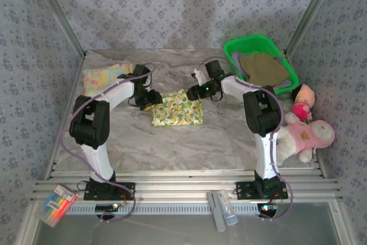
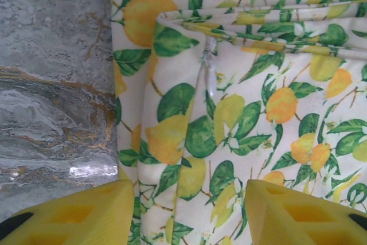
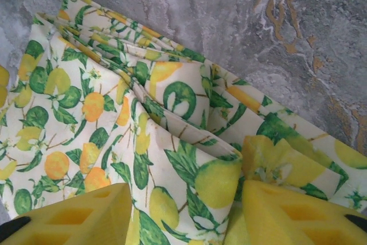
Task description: Fold and stack the skirts
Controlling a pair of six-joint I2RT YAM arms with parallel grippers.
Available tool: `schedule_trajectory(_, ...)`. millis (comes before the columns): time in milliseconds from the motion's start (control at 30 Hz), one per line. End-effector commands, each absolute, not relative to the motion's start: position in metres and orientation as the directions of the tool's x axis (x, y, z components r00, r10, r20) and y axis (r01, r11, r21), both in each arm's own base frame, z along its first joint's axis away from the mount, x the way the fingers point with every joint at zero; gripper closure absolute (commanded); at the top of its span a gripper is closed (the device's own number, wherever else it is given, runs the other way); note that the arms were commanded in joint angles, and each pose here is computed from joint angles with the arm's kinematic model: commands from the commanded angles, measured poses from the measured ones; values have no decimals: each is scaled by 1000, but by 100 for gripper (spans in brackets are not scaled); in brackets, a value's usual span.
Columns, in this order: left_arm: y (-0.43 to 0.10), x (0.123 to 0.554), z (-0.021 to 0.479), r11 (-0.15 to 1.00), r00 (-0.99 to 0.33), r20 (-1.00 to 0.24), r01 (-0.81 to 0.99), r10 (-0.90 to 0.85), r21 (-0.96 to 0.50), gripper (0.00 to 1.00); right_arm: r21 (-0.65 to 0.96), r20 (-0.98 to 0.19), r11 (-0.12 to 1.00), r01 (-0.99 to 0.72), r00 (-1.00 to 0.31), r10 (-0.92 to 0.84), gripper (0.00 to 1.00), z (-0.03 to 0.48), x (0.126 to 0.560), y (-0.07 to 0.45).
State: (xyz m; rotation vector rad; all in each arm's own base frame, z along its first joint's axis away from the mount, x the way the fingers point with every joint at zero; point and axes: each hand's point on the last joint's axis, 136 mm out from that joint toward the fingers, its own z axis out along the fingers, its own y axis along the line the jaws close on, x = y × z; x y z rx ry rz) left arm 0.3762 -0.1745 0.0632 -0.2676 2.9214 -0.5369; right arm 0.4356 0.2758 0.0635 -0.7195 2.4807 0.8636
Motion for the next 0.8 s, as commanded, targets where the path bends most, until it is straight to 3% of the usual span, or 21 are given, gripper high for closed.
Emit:
schedule_trajectory(0, -172, 386, 71, 923, -969, -146, -136, -200, -361, 46, 433, -498, 694, -575, -794, -348, 42, 54, 439, 272)
schedule_trajectory(100, -172, 386, 71, 924, -969, -147, -134, -197, -359, 46, 455, -491, 678, -577, -798, -350, 45, 54, 437, 275)
schedule_trajectory(233, -173, 386, 68, 922, -971, -141, -131, -193, -364, 46, 495, -512, 626, -603, -784, -351, 73, 67, 430, 282)
schedule_trajectory(467, -175, 397, 63, 928, -976, -149, -98, -161, -359, 46, 543, -596, 528, -653, -743, -305, 100, 117, 421, 295)
schedule_trajectory(633, -165, 398, 49, 936, -980, -115, -116, -162, -332, 50, 569, -641, 473, -673, -723, -258, 100, 140, 427, 307)
schedule_trajectory(767, -154, 399, 32, 934, -976, -104, -146, -189, -326, 61, 574, -618, 509, -641, -747, -244, 100, 120, 452, 309)
